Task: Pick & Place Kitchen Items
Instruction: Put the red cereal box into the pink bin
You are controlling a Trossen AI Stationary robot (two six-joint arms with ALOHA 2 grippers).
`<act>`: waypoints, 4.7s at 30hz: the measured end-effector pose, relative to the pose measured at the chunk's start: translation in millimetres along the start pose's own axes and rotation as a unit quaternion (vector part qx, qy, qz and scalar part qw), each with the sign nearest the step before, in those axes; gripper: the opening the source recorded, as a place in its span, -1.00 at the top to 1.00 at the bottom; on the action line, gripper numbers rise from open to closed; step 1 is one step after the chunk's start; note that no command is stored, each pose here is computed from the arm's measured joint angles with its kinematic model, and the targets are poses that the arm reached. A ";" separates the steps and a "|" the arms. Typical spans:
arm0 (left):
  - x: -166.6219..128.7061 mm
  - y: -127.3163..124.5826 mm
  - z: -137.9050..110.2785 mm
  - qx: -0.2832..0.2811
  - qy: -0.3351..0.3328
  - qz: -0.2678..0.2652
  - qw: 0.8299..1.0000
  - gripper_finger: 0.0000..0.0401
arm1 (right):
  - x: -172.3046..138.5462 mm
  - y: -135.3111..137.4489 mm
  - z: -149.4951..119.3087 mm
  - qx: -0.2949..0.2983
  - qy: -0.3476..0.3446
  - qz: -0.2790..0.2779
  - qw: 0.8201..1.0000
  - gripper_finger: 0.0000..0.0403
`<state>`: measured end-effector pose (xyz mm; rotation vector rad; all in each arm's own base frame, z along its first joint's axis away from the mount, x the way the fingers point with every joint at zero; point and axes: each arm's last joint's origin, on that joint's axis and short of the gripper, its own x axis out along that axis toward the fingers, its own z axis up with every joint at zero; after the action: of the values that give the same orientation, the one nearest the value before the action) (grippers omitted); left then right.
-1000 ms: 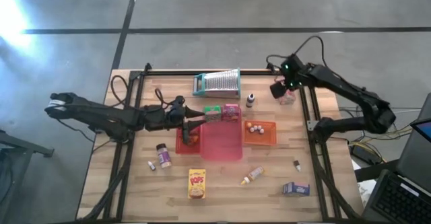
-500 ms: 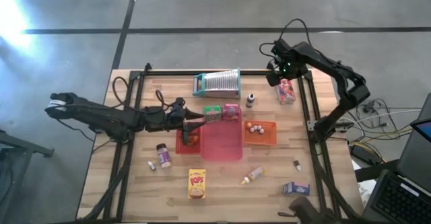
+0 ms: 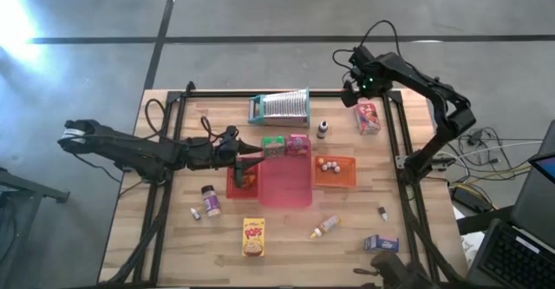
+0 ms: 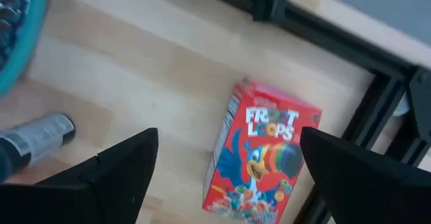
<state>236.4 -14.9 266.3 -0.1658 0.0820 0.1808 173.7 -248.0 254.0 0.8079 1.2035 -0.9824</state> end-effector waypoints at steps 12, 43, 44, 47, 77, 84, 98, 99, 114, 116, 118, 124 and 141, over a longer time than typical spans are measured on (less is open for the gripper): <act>0.0 0.0 0.0 -0.001 0.000 0.000 1.000 0.28 | -5.6 4.6 6.9 -0.007 -0.050 0.008 0.999 -0.83; 0.0 0.0 0.0 -0.004 0.000 0.000 1.000 0.28 | -8.3 18.9 12.3 -0.045 -0.082 0.110 0.990 -0.99; 0.0 0.0 0.0 -0.004 0.000 0.000 1.000 0.28 | -8.4 19.1 12.3 -0.045 -0.082 0.110 0.989 -0.99; 0.0 0.0 0.0 -0.004 0.000 0.000 1.000 0.28 | -8.4 19.0 12.4 -0.045 -0.083 0.111 0.989 -0.99; 0.0 -0.4 -1.2 -0.011 0.006 -0.007 1.000 0.28 | 48.9 -18.2 -40.8 0.020 0.057 -0.035 0.998 -0.99; 0.0 -0.4 -1.2 -0.011 0.006 -0.006 1.000 0.28 | 58.9 -25.0 -41.7 0.052 0.050 0.004 0.997 -0.99; 0.0 -0.3 -1.2 -0.011 0.006 -0.005 1.000 0.28 | 55.4 -28.0 -32.6 0.063 0.014 -0.006 0.998 -0.99; 0.0 -0.3 -1.2 -0.011 0.006 -0.006 1.000 0.28 | 55.4 -28.5 -32.6 0.066 0.015 -0.007 0.998 -0.99; 0.0 -0.3 -1.3 -0.012 0.006 -0.006 1.000 0.28 | 66.2 -29.8 -32.4 0.110 0.032 -0.021 0.993 -0.99; 0.1 -0.4 -1.3 -0.012 0.007 -0.006 1.000 0.28 | 68.4 -30.0 -32.1 0.110 0.035 -0.025 0.993 -0.99; 0.1 -0.4 -1.4 -0.012 0.007 -0.006 1.000 0.28 | 69.8 -30.1 -31.9 0.111 0.037 -0.027 0.993 -0.99; 0.1 -0.4 -1.5 -0.011 0.007 -0.007 1.000 0.28 | 70.6 -29.9 -28.2 0.120 0.031 -0.037 0.992 -0.99; 0.1 -0.4 -1.6 -0.011 0.008 -0.007 1.000 0.28 | 63.2 -30.6 -24.1 0.124 0.027 -0.057 0.990 -0.99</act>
<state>236.4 -15.5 264.7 -0.1901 0.0947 0.1670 141.0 -249.0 187.4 0.9741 1.1978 -1.2270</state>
